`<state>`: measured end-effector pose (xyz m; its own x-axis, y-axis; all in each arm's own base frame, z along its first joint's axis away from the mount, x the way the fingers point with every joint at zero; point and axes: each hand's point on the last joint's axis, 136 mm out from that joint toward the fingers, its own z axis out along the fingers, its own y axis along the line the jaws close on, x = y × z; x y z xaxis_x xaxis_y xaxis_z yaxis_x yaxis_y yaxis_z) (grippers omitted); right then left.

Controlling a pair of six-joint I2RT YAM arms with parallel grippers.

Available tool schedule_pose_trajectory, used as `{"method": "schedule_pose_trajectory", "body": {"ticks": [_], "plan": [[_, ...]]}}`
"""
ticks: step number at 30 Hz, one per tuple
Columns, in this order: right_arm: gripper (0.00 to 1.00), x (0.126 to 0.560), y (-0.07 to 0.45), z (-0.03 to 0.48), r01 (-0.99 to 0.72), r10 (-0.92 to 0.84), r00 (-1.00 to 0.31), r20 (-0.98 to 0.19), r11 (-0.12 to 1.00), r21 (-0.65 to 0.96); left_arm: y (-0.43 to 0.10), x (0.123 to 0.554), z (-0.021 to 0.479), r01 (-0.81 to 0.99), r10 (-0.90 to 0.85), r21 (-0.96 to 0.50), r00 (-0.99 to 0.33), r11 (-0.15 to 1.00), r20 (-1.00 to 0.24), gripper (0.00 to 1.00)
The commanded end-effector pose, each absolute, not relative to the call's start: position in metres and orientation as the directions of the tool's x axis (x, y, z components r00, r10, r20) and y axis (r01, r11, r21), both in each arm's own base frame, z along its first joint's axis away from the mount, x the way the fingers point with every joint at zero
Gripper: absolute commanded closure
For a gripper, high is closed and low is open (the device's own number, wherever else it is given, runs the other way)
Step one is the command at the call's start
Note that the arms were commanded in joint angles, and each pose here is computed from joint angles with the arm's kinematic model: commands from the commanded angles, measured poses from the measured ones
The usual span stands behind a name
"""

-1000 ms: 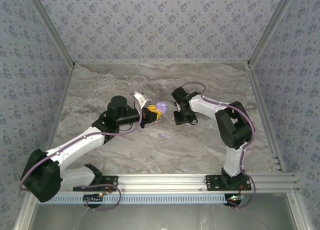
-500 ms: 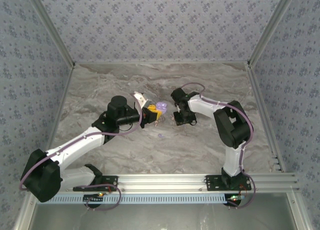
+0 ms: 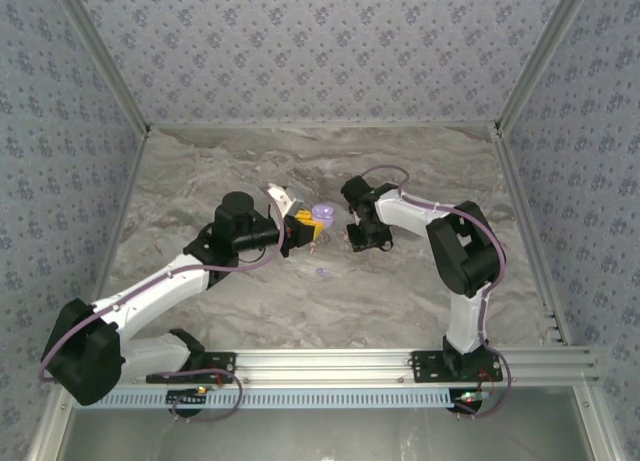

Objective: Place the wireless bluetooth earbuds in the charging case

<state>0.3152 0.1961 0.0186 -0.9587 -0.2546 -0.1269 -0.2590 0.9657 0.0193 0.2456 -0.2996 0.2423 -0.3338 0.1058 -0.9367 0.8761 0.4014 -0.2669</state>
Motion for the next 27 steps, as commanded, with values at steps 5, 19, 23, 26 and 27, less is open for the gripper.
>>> {"method": "schedule_pose_trajectory", "body": {"ticks": [5, 19, 23, 26, 27], "plan": [[0.74, 0.305, 0.186, 0.009, -0.238, -0.239, -0.969, -0.068, 0.971, -0.029, -0.299, 0.241, 0.251, 0.888, 0.098, -0.240, -0.299, 0.391, -0.949, 0.89], [0.78, 0.312, 0.189, 0.017, -0.230, -0.225, -0.965, -0.133, 0.973, 0.023, -0.296, 0.251, 0.235, 0.857, 0.111, -0.255, -0.336, 0.447, -0.935, 0.89], [0.78, 0.319, 0.192, 0.026, -0.213, -0.196, -0.965, -0.175, 0.973, 0.089, -0.295, 0.259, 0.221, 0.828, 0.114, -0.279, -0.376, 0.486, -0.919, 0.90], [0.78, 0.314, 0.188, 0.024, -0.204, -0.181, -0.967, -0.177, 0.971, 0.123, -0.298, 0.266, 0.208, 0.803, 0.107, -0.311, -0.417, 0.508, -0.903, 0.90], [0.78, 0.314, 0.187, 0.026, -0.202, -0.177, -0.968, -0.178, 0.970, 0.137, -0.299, 0.268, 0.205, 0.798, 0.103, -0.320, -0.426, 0.510, -0.899, 0.90]]}}
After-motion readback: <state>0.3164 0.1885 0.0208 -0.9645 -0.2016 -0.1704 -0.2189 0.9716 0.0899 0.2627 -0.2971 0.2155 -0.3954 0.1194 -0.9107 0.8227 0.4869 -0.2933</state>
